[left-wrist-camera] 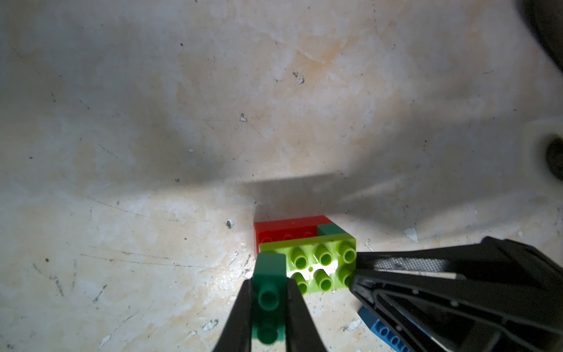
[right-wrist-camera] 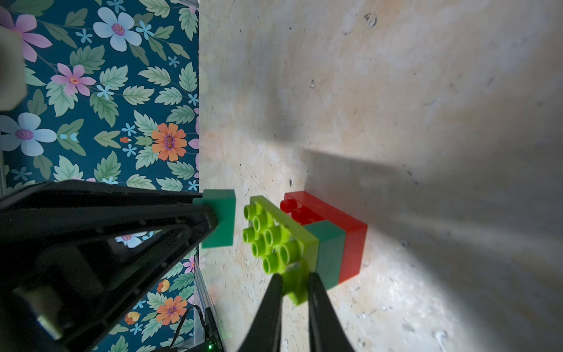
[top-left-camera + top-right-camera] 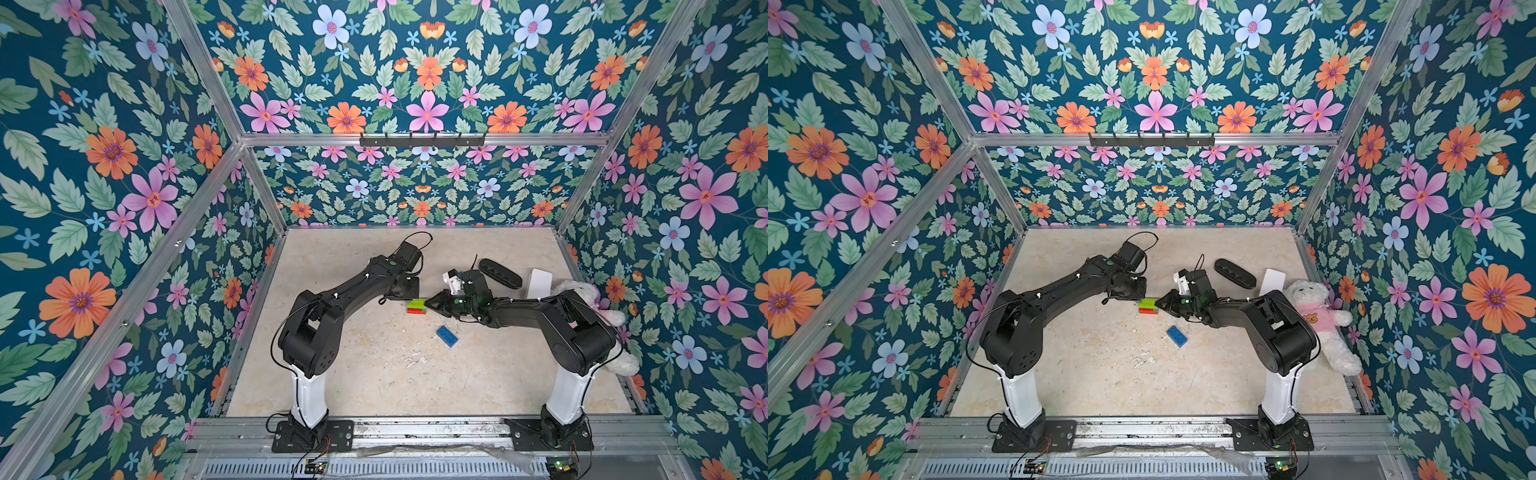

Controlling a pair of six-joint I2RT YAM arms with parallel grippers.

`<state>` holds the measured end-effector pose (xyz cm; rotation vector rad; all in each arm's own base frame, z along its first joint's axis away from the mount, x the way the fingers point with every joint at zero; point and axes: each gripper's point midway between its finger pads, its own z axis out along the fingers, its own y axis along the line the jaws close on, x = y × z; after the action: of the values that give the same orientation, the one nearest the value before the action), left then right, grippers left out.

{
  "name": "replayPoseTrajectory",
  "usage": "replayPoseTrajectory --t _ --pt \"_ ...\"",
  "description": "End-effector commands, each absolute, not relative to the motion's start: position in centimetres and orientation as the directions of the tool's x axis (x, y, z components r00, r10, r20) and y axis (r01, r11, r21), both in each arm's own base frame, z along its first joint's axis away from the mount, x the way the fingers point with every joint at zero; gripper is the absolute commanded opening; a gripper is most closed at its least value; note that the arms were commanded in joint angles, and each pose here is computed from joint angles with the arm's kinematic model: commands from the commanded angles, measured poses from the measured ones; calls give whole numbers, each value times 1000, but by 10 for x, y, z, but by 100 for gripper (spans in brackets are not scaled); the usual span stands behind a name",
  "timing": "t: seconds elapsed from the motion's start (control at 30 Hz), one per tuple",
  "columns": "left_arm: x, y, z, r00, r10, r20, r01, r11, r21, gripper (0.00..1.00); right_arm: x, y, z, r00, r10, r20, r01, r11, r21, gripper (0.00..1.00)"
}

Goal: Assemble the number 5 with lego
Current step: Assemble the lego brick with the lego brick.

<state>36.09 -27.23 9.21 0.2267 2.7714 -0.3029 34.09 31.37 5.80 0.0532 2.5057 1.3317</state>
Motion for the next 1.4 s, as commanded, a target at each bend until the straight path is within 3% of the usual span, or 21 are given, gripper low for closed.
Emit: replayPoseTrajectory --t 0.0,1.37 --pt "357 -270 86 -934 137 -331 201 965 -166 0 328 294 23 -968 193 -163 8 670 742 18" --pt "350 -282 84 -943 141 -300 207 958 -201 0 323 290 8 -971 192 -145 29 691 722 18"
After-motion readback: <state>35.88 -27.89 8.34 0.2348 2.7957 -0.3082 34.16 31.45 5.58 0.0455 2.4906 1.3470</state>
